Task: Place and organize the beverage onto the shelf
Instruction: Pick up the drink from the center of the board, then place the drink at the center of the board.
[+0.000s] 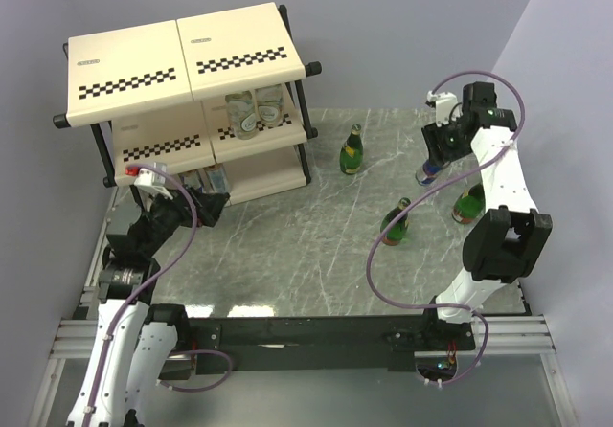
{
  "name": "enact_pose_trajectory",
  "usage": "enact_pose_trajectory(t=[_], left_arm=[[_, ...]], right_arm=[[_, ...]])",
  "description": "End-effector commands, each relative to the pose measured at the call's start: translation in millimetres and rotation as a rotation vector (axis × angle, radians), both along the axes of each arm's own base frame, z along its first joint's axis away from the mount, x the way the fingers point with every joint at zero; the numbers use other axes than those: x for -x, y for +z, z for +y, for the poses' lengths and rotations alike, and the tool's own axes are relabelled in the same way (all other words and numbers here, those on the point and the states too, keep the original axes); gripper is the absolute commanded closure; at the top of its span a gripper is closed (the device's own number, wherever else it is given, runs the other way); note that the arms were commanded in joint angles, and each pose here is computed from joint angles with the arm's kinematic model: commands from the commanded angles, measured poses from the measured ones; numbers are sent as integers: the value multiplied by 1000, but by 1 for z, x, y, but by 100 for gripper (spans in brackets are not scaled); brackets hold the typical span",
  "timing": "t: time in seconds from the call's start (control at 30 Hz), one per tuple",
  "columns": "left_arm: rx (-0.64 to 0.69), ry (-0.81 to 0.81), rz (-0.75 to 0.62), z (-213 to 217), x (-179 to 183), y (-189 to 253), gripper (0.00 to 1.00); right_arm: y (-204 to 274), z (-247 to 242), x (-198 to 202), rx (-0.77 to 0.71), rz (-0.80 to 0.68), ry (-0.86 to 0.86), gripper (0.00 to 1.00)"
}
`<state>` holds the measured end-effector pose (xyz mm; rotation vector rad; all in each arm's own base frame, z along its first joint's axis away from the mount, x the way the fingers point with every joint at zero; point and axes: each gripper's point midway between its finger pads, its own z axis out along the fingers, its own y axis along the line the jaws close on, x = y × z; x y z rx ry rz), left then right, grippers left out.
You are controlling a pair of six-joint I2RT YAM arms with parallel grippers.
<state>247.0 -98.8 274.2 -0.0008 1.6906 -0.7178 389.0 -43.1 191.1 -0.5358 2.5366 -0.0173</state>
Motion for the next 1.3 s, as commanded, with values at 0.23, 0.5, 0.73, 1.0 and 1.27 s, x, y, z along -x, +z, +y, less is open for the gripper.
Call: enact_pose_trajectory(t=[0.23,0.5,0.73,1.0,1.27], left_arm=[[11,-142,-50,-20,2,5,0],[36,-234,-88,-33,6,6,1],[85,-319,-76,-44,6,2,1],[71,-287,-75,-40,3,2,0],[33,-192,-52,-28,-4,-3,1]], right_arm=[[86,66,-6,-27,-190,264,100],[86,147,32,4,-163,565,100],[69,219,83,-17,-114,890,100],[19,272,124,81,-117,1197,100],[-13,323,134,97,-101,1277,100]])
